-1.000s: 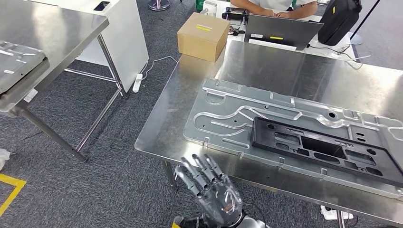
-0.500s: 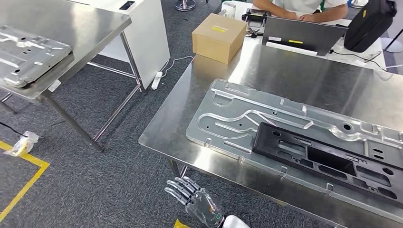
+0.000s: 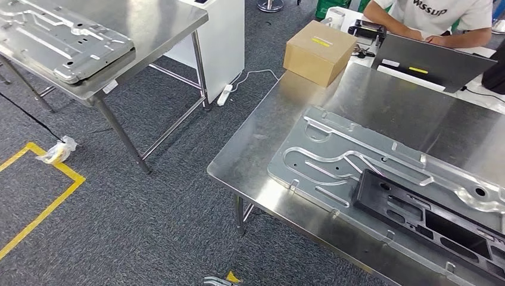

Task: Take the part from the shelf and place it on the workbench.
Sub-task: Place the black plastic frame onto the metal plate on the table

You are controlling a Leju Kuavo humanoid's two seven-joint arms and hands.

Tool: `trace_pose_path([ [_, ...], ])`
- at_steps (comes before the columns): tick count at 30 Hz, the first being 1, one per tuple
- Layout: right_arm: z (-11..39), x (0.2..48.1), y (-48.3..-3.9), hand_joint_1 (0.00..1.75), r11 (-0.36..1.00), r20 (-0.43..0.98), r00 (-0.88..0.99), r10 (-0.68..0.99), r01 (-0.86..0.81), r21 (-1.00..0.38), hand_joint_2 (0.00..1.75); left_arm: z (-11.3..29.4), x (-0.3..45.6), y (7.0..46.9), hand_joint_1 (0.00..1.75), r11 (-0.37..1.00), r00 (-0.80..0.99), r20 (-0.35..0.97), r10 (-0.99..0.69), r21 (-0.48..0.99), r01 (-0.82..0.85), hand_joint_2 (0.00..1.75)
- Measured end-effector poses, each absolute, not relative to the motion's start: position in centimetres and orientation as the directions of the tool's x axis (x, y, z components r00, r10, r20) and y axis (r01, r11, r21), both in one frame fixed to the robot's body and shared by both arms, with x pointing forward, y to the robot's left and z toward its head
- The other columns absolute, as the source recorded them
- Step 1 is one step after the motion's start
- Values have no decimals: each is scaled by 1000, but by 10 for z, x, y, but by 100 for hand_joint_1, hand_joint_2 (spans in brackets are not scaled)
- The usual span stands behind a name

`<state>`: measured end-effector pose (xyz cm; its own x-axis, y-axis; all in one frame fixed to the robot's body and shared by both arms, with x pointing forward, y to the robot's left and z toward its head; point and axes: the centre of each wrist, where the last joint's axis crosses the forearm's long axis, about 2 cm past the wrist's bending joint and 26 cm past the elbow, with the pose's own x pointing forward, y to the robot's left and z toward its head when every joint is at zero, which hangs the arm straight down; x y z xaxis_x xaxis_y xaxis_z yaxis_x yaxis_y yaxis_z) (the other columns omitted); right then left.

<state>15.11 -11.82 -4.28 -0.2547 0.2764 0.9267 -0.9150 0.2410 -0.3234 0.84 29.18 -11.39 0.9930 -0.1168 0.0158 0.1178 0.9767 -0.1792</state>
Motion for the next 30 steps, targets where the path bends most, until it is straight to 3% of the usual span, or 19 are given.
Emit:
trace_pose_path([
  [3, -53, 139, -126, 0, 228, 946, -149, 289, -949, -219, 0, -114, 9, 294, 0, 975, 992, 13, -129, -179, 129, 0],
  [7, -65, 122, -142, 0, 255, 963, 86, 254, -967, 19, 0, -114, 11, 297, 0, 973, 989, 12, -146, -179, 145, 0],
  [10, -75, 119, -168, 0, 445, 950, 223, 217, -889, 107, 0, -114, 8, 298, 0, 975, 991, 6, -136, -175, 135, 0],
  [14, -93, 113, -237, 0, 791, 875, 400, 273, -611, 32, 0, -114, 6, 298, 0, 982, 995, 8, -97, -163, 97, 0],
  [18, -104, 85, -295, 0, 898, 676, 606, 420, -384, -214, 0, -114, 0, 295, 0, 985, 998, 1, -64, -158, 64, 0],
  [22, -107, 71, -310, 0, 861, 431, 749, 503, -393, -323, 0, -114, -2, 292, 0, 985, 999, 1, -53, -162, 52, 0],
  [27, -109, 63, -298, 0, 849, -98, 866, 490, -500, -171, 0, -114, 1, 287, 0, 982, 999, 14, -38, -185, 40, 0],
  [30, -111, 51, -293, 0, 840, -191, 844, 501, -527, -127, 0, -114, 3, 286, 0, 982, 999, 21, -31, -187, 35, 0],
])
